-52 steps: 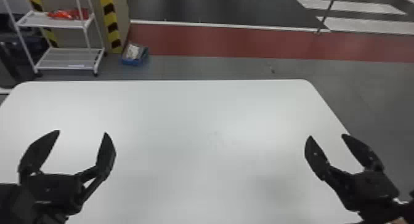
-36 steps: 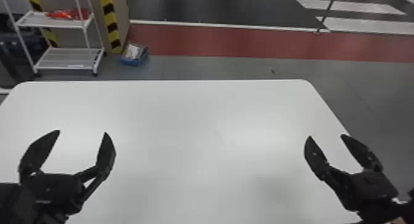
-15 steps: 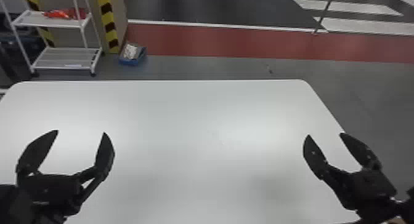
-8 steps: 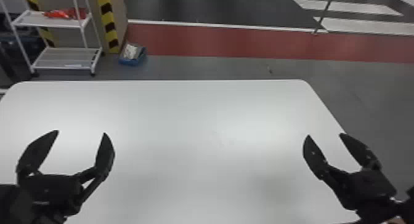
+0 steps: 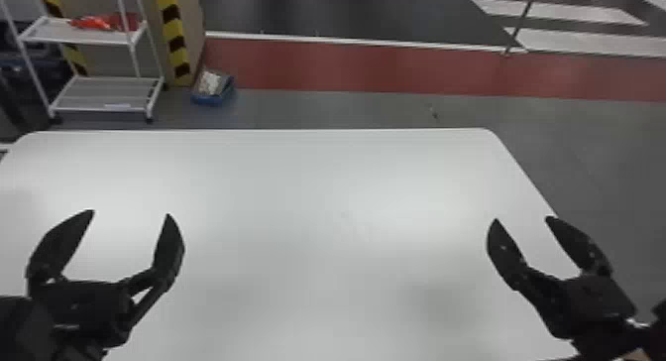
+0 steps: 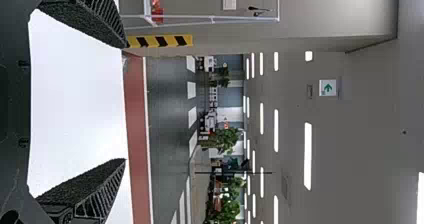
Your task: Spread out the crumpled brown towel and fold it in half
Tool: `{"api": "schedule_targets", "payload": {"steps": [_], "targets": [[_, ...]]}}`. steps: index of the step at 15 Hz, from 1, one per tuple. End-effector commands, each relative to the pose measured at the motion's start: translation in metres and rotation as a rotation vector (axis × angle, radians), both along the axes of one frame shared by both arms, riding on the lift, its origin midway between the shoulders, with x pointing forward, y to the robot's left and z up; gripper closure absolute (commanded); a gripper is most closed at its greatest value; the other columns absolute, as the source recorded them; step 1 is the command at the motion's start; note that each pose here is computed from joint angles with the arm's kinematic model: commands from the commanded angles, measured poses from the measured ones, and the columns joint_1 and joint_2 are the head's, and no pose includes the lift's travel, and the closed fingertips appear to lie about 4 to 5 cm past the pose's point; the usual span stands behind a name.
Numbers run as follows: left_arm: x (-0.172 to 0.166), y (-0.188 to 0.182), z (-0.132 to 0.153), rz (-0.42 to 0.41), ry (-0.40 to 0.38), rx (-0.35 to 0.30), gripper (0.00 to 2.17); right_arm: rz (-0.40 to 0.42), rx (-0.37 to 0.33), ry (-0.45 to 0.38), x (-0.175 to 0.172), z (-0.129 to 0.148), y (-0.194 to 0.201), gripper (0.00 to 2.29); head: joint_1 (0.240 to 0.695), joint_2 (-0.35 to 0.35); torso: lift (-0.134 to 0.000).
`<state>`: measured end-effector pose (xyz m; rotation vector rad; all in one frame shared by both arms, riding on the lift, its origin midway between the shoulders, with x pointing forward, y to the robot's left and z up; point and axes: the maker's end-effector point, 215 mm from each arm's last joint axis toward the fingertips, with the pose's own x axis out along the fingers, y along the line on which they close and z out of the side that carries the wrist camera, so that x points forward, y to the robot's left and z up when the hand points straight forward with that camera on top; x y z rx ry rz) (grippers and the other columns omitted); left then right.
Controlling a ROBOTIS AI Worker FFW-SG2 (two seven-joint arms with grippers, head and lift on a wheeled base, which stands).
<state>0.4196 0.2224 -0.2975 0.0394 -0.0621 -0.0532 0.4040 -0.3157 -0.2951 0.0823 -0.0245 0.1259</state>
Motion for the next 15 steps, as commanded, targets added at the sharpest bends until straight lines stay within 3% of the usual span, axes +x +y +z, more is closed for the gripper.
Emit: {"api": "schedule_targets", "payload": {"steps": [1,15], "targets": [[0.0001,0.0000,-0.0001,0.000,0.000,0.000,0.07,0.000,0.000,0.000,0.0001,-0.0001,-0.0001,0.09,0.695,-0.128,-0.125],[0.0019,0.0006,-0.0018,0.001,0.004,0.003,0.07,-0.003,-0.003,0.012,0.0019,-0.0041,-0.0022,0.09,0.695,-0.129,-0.125]]}}
